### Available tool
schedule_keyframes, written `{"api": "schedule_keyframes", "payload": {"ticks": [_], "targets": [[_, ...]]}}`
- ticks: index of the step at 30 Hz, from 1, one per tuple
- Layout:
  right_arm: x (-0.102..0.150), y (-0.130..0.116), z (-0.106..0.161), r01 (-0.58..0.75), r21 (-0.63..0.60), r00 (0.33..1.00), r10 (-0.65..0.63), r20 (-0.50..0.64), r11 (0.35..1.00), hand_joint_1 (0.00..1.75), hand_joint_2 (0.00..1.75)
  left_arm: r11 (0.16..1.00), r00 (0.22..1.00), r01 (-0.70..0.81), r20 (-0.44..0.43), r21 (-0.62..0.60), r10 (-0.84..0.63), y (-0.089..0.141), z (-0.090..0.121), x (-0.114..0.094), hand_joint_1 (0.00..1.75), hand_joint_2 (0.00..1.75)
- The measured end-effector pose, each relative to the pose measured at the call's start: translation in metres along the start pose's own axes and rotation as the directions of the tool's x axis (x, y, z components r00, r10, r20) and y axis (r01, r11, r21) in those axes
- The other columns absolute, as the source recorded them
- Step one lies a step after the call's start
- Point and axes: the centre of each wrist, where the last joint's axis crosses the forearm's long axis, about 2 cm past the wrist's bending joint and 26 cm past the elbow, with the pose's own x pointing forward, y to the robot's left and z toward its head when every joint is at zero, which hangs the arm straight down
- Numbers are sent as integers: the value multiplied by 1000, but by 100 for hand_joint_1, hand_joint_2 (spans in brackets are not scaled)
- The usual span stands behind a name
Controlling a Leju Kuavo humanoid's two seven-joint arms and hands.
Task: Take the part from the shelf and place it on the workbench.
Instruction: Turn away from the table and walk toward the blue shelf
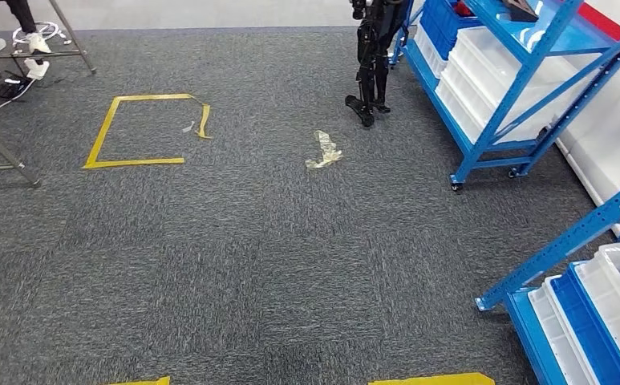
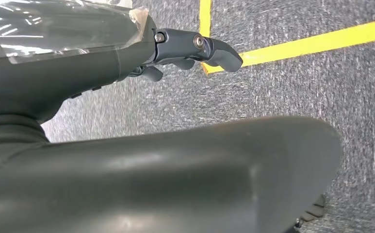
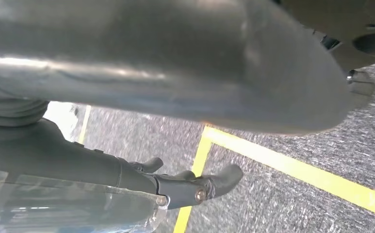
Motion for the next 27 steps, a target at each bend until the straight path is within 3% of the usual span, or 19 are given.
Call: {"api": "schedule_keyframes", "payload": {"ticks": [21,27], "targets": [[1,3,1,-7,3,1000,7,0,1000,0,0,1000,1000,5,-25,-19,-6,6,-3,0,0,0],[4,2,1,-28,7,1000,28,2,1000,0,0,1000,999,5,-33,24,-4,8,-4,2,0,0]]}}
